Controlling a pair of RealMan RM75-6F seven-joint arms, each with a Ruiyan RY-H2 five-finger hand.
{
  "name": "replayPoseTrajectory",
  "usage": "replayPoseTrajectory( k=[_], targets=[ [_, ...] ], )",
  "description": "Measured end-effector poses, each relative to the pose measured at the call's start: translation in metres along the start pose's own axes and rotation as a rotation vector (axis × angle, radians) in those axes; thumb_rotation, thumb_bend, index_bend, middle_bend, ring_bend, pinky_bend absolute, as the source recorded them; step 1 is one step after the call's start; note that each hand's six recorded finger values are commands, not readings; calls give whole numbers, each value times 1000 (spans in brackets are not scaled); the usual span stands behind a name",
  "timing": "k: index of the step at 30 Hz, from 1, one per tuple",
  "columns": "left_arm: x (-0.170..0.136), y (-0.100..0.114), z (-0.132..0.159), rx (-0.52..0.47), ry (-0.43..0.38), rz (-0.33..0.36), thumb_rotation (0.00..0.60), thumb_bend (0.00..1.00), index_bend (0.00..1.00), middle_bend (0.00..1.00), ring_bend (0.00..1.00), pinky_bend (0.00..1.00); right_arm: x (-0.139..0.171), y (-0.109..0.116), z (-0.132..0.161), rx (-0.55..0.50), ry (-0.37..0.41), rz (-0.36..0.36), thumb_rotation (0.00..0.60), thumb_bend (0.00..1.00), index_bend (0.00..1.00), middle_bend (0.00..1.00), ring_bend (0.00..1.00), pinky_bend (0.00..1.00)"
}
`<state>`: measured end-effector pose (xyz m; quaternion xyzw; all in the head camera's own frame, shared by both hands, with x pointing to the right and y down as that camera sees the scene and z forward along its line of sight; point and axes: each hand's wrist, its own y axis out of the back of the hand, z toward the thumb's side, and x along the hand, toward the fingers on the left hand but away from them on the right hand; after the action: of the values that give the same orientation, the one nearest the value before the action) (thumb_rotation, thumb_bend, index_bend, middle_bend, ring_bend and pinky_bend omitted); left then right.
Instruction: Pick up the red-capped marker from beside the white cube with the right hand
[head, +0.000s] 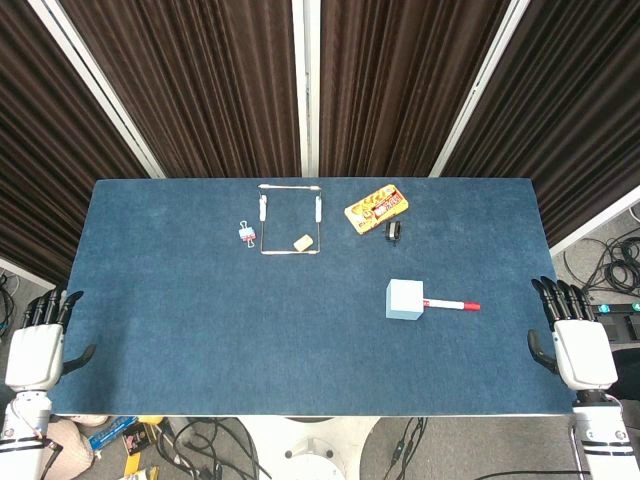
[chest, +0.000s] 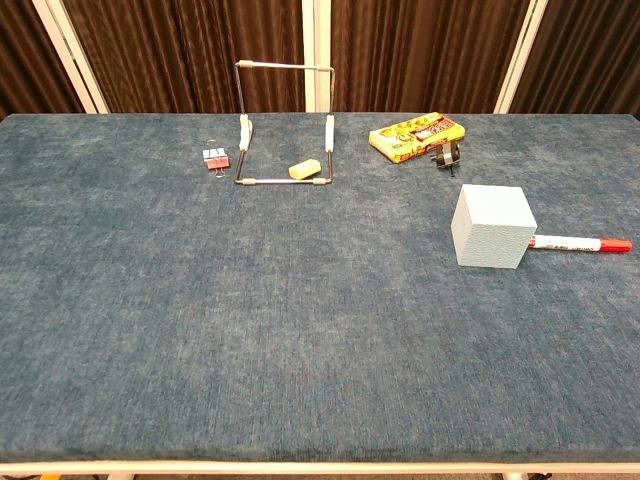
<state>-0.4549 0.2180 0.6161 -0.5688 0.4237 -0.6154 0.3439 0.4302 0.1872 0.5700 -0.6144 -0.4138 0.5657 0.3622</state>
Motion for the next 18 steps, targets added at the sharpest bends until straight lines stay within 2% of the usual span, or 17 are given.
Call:
replayPoseTrajectory(
  k=[15,18],
  targets=[
    [-7,3,-3,-13,9,12,600,262,186,121,86,110,4,0,3,-4,15,-4,600,403,0,72,0,0],
    [-7,4,-1,-13,2,15,600,262,186,121,86,109,1,-3,4,5,17,5,600,337,0,99,0,0]
  ],
)
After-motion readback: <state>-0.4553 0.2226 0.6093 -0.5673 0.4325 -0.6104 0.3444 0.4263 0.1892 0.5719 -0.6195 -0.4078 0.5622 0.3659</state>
